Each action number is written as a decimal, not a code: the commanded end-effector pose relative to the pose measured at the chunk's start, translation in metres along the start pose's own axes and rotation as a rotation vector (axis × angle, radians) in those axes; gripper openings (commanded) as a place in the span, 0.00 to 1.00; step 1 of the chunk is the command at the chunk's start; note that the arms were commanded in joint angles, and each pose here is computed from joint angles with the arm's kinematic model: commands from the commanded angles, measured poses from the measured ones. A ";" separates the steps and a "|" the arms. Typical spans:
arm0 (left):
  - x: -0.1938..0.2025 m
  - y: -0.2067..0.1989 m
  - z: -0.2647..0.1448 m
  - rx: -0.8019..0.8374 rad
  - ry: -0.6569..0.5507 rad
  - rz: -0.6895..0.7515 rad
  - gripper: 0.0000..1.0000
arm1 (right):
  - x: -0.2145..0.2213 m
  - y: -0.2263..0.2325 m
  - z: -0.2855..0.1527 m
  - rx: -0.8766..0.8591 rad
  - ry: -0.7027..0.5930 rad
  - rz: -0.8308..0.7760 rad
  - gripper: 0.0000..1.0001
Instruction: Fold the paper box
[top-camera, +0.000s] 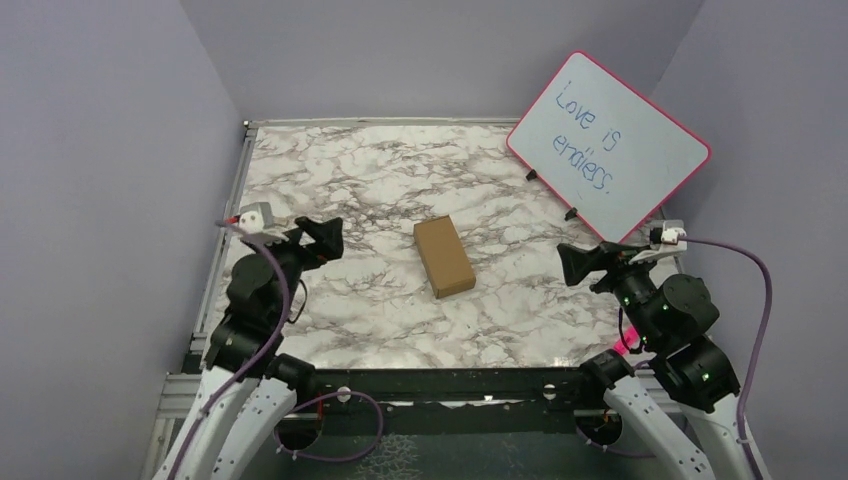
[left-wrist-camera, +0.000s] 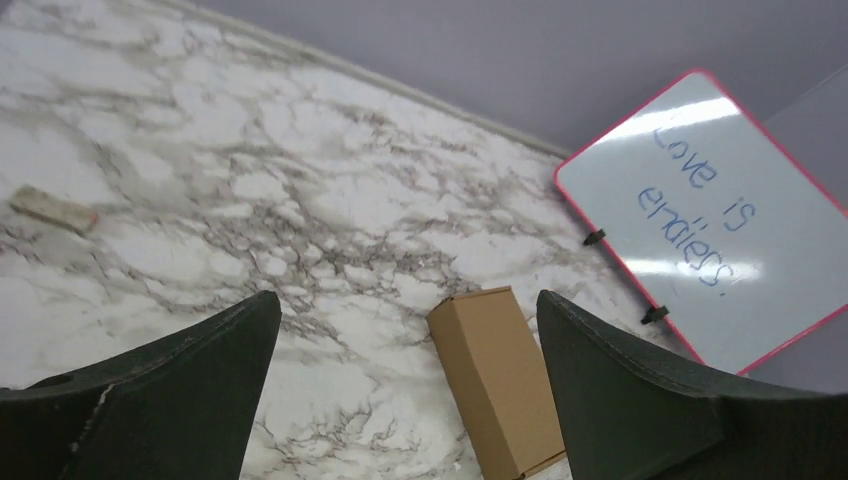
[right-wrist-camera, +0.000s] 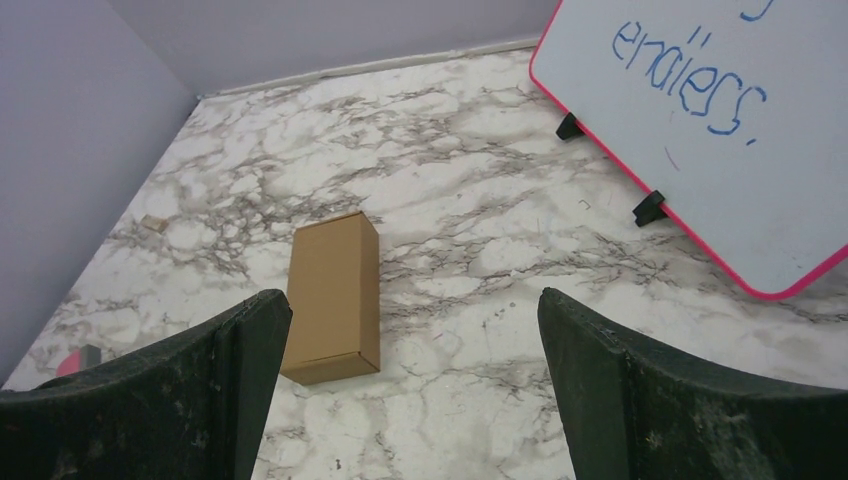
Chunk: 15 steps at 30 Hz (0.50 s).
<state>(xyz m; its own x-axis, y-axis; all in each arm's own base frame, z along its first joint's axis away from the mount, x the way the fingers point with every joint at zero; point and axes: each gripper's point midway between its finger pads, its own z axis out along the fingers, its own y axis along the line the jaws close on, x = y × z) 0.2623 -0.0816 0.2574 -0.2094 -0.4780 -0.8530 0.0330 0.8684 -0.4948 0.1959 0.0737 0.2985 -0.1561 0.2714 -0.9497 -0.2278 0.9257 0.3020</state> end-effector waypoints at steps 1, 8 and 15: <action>-0.044 0.009 -0.052 0.037 -0.210 0.178 0.99 | 0.001 -0.014 -0.008 0.052 -0.018 -0.041 1.00; -0.060 0.020 -0.091 0.081 -0.412 0.148 0.99 | 0.009 -0.012 -0.003 0.043 0.010 -0.036 1.00; -0.070 0.012 -0.101 0.117 -0.431 0.106 0.99 | 0.017 -0.011 0.004 0.045 0.050 -0.037 1.00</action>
<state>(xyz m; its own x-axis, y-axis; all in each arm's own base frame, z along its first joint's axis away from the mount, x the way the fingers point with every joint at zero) 0.1844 -0.0292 0.3197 0.2017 -0.4192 -0.8852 0.1505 0.9063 -0.3949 0.1971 0.0700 0.2880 -0.1710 0.2445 -0.9545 -0.2066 0.9383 0.2773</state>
